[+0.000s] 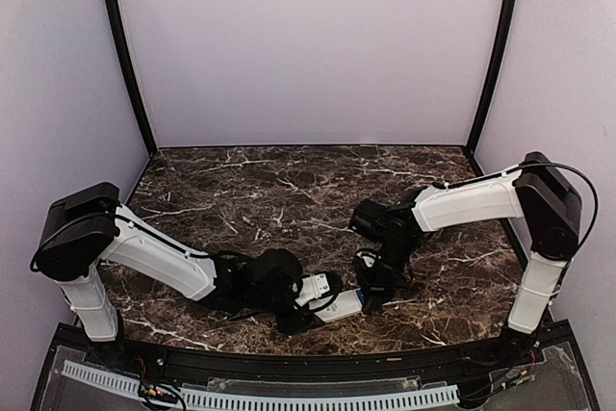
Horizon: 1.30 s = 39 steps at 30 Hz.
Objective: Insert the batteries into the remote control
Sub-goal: Load the battery into the battery compartment.
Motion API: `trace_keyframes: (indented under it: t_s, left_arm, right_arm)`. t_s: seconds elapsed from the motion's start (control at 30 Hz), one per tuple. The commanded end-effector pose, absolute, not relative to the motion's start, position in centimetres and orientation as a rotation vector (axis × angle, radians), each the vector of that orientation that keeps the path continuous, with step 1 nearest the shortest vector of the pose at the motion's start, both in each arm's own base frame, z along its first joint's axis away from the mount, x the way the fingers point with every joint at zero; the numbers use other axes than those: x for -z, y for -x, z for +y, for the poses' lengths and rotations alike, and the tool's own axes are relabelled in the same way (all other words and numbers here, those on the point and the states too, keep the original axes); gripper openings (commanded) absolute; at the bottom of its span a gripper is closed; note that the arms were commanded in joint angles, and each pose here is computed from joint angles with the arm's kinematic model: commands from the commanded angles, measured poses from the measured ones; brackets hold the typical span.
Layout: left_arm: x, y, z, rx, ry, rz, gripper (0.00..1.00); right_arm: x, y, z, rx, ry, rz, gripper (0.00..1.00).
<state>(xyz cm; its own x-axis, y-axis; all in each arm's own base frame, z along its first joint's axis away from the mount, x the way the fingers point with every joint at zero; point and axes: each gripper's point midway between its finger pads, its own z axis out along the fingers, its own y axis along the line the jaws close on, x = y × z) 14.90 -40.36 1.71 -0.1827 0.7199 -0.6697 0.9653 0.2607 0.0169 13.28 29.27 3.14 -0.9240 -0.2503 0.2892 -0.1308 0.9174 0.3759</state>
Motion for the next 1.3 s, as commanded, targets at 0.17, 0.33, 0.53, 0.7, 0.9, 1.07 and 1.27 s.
trace_keyframes:
  t_s: [0.17,0.33,0.53,0.7,0.9,1.07,1.27]
  left_arm:
    - [2.8,-13.8,-35.7,0.407,-1.636,2.133,0.27]
    - [2.7,-13.8,-35.7,0.409,-1.637,2.13,0.27]
    - [2.8,-13.8,-35.8,0.408,-1.64,2.127,0.27]
    - [2.8,-13.8,-35.7,0.403,-1.639,2.127,0.27]
    - [2.8,-13.9,-35.7,0.403,-1.639,2.127,0.27]
    - [2.8,-13.9,-35.6,0.399,-1.64,2.126,0.27]
    - [2.8,-13.9,-35.6,0.398,-1.642,2.125,0.27]
  right_arm:
    - [-1.6,-15.3,30.4,0.538,-0.378,-2.756,0.0]
    - [-1.2,-16.0,30.0,0.537,-0.396,-2.758,0.0]
    - [0.6,-16.6,29.4,0.511,-0.42,-2.759,0.0]
    - [1.3,-16.9,29.0,0.465,-0.417,-2.779,0.0]
    - [0.3,-16.8,28.3,0.434,-0.433,-2.798,0.0]
    - [-1.6,-16.5,28.8,0.489,-0.477,-2.798,0.0]
    - [-4.5,-15.5,29.1,0.542,-0.524,-2.79,0.0]
